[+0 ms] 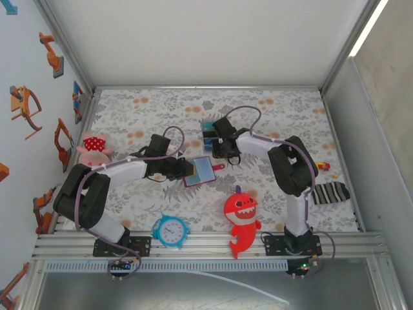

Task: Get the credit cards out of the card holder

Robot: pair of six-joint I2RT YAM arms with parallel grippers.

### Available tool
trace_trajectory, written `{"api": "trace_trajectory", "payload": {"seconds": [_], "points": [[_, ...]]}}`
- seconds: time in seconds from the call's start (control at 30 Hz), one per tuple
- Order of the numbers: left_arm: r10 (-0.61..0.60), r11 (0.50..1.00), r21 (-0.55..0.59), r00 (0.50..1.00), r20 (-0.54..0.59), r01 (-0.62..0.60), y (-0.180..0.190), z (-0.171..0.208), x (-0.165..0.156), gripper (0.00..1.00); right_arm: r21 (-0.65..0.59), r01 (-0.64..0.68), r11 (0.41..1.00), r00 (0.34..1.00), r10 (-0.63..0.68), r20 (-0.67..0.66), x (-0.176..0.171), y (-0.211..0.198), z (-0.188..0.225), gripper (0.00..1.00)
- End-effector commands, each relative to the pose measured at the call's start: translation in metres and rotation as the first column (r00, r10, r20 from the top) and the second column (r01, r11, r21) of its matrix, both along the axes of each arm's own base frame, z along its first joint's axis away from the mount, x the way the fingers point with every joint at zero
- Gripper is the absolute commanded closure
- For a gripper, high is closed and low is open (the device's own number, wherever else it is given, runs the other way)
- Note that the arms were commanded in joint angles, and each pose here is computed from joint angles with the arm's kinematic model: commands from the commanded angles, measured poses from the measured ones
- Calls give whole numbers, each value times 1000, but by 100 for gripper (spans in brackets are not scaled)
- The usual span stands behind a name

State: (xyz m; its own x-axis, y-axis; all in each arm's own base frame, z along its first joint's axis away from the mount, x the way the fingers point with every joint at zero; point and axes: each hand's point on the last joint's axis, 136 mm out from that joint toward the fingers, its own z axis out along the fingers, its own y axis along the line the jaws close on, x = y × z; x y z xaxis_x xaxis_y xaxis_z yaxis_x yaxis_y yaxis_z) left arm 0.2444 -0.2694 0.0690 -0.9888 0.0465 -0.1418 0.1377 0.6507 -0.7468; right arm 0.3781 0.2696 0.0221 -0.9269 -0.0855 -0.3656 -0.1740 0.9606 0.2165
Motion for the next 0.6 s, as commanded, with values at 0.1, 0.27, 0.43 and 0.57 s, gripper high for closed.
{"api": "trace_trajectory", "payload": {"seconds": [0.1,0.27,0.43,0.57], "points": [[25,999,-20,1000,2,-25,-7,-2,6,100,47,11,999,1000,-12,18,18,10,3,70],[70,998,-6,997,-21,-70,-6,-14,8,93,87,8,996,1000,-9,10,18,16,4,70],[111,993,29,994,-20,-110,1,-24,8,84,88,10,996,1000,-12,19,10,11,13,68],[129,989,73,992,0,-128,9,-27,9,72,94,14,996,999,-16,28,1,4,23,67]]}}
